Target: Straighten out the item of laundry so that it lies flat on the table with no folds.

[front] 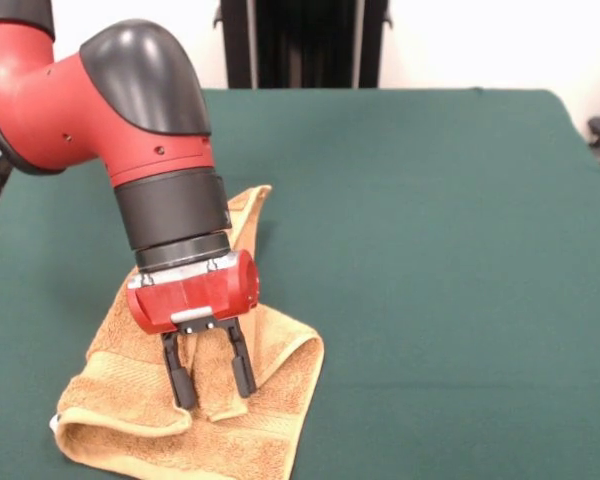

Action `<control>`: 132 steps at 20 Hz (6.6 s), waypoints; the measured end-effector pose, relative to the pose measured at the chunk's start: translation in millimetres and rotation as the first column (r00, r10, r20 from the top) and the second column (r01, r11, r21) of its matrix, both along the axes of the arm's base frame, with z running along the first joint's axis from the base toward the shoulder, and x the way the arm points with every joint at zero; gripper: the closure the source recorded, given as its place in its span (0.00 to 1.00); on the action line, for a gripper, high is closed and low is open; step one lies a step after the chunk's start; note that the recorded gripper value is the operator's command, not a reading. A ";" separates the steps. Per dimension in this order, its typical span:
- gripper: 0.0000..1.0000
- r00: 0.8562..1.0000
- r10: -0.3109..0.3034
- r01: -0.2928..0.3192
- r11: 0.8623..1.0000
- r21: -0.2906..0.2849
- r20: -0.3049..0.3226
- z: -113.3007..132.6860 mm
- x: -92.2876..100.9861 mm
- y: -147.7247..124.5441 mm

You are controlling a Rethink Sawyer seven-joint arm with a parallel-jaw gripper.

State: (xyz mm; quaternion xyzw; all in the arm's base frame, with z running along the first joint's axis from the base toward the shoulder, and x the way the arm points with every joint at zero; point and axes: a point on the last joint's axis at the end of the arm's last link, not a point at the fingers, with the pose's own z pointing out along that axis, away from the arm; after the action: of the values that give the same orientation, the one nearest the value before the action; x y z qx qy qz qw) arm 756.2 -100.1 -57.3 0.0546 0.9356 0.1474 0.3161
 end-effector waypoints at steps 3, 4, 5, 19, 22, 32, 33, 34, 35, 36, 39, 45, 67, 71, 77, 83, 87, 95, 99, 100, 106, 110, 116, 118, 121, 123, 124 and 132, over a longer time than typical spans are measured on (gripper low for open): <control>0.00 1.000 0.000 0.000 1.000 0.000 0.000 -0.1 -0.3 -0.2; 0.00 1.000 0.000 0.000 1.000 0.001 -0.001 -0.1 -0.4 -0.4; 0.00 1.000 0.000 0.000 1.000 0.000 -0.001 -0.2 -0.5 -0.5; 1.00 1.000 -0.003 0.003 1.000 -0.009 -0.003 -0.8 -2.4 -4.8; 1.00 1.000 -0.005 0.005 1.000 -0.015 0.000 1.0 -1.9 -7.2; 1.00 1.000 -0.005 0.005 1.000 0.005 -0.016 2.3 -15.5 1.9; 1.00 1.000 -0.005 0.005 1.000 0.007 -0.017 2.2 -16.5 2.9; 1.00 1.000 -0.003 0.003 1.000 0.014 -0.021 2.4 -20.2 7.6; 1.00 1.000 -0.001 0.002 1.000 0.017 -0.023 3.1 -22.2 10.5; 1.00 1.000 0.000 0.000 1.000 0.017 -0.025 4.3 -23.4 13.5; 1.00 1.000 0.005 -0.005 1.000 0.015 -0.026 7.5 -25.5 22.1; 1.00 1.000 0.019 -0.019 1.000 0.002 -0.010 9.3 -27.4 37.8; 1.00 1.000 0.010 -0.010 1.000 0.011 -0.013 8.9 -34.1 41.9; 1.00 1.000 0.006 -0.006 1.000 0.000 -0.019 7.4 -36.6 35.8; 1.00 1.000 0.002 -0.002 1.000 -0.025 -0.029 5.3 -41.4 24.9; 1.00 1.000 0.007 -0.009 0.998 -0.060 -0.029 6.7 -43.1 15.0; 1.00 1.000 0.020 -0.021 0.996 -0.084 -0.020 5.1 -44.6 7.7; 1.00 0.999 0.035 -0.038 0.992 -0.117 -0.025 2.5 -47.3 -7.8; 1.00 0.999 0.044 -0.047 0.986 -0.161 -0.020 3.6 -48.3 -22.2; 1.00 0.999 0.047 -0.049 0.984 -0.170 -0.017 4.4 -48.4 -25.3; 1.00 0.997 0.073 -0.075 0.966 -0.246 -0.018 7.8 -55.4 -53.1; 1.00 0.996 0.083 -0.089 0.958 -0.273 -0.033 8.7 -61.6 -65.9; 1.00 0.993 0.094 -0.114 0.935 -0.337 -0.074 11.9 -78.0 -99.2; 1.00 0.991 0.100 -0.124 0.925 -0.359 -0.085 12.3 -83.2 -106.9; 1.00 0.989 0.108 -0.139 0.909 -0.393 -0.101 12.2 -92.3 -119.6; 1.00 0.987 0.111 -0.150 0.900 -0.410 -0.116 11.1 -98.5 -126.6; 1.00 0.985 0.113 -0.159 0.893 -0.421 -0.132 9.5 -104.7 -133.3; 1.00 0.971 0.065 -0.159 0.893 -0.421 -0.229 6.2 -142.4 -192.1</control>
State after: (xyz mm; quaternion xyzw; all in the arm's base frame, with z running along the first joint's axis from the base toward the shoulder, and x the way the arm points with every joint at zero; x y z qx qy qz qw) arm 613.8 -292.2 -51.1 -0.0568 0.9743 -0.0544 0.2112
